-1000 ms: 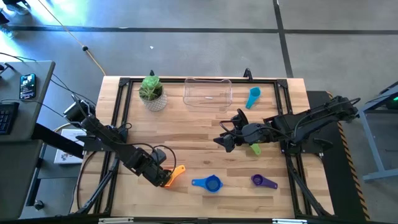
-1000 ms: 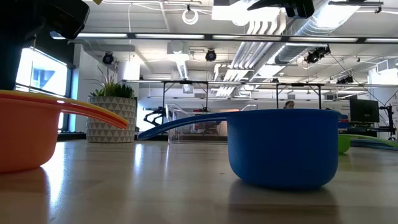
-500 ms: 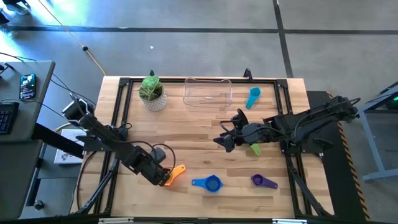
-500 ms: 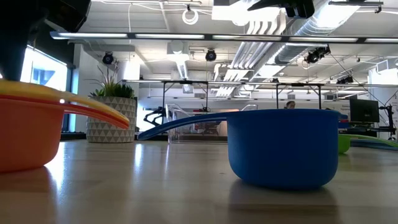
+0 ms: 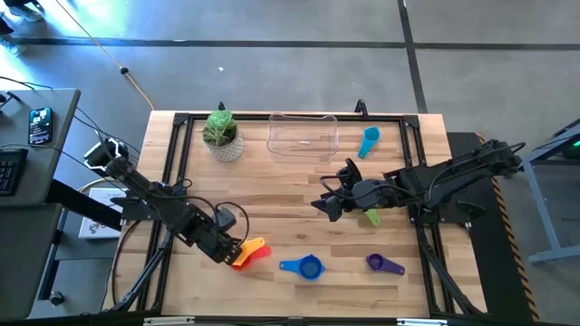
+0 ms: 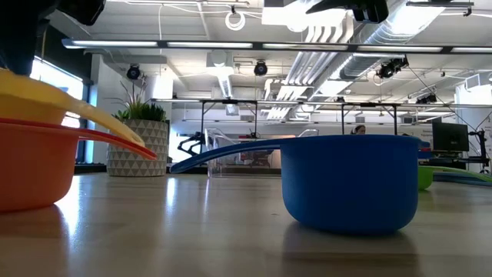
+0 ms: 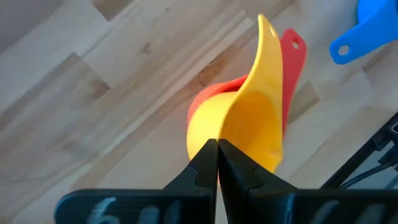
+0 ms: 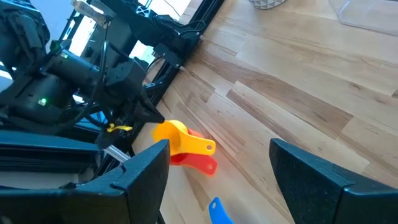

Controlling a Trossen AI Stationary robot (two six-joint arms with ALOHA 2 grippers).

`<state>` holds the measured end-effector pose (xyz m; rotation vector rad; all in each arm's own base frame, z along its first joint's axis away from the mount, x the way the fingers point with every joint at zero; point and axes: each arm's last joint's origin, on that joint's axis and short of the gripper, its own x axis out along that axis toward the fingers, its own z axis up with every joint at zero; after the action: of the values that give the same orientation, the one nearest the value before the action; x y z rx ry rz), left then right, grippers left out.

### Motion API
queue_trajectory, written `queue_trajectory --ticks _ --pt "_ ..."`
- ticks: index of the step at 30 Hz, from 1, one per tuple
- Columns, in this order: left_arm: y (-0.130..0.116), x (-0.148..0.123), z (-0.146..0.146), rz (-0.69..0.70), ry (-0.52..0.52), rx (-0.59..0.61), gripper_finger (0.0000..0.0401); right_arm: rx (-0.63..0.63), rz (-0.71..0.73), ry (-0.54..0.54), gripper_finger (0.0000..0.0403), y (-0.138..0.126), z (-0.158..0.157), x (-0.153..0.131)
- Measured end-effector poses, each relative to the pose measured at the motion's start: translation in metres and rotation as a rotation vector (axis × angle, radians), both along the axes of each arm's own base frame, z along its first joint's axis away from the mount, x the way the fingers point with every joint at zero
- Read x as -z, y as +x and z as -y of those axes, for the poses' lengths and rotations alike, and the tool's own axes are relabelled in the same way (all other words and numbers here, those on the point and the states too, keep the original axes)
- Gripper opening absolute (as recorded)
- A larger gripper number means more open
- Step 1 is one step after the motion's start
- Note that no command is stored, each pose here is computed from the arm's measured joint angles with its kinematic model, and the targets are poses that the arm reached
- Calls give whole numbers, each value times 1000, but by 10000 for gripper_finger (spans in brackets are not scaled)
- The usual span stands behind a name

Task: Nest measuring cups in basket
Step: Stack the yellow measuring cup on top of the red measuring cup, then adjust the stacked measuring cups

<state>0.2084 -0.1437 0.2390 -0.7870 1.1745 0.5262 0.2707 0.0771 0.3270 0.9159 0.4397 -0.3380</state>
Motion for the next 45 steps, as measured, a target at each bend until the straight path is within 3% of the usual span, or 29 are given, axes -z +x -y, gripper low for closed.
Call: queue_trajectory --ticks 11,17,27,35,45 --pt "-13 -19 -30 -4 59 -36 0 -1 4 -11 266 0 0 0" --pt "-21 -21 -47 -90 121 -52 0 0 5 -12 266 0 0 0" --pt "-20 -21 -48 -89 139 -22 0 5 6 -9 266 0 0 0" --pt "-26 -4 -49 -142 155 15 0 21 11 -18 266 0 1 -1" --pt "-20 -5 -48 -78 195 153 0 48 -69 235 266 -3 -22 12"
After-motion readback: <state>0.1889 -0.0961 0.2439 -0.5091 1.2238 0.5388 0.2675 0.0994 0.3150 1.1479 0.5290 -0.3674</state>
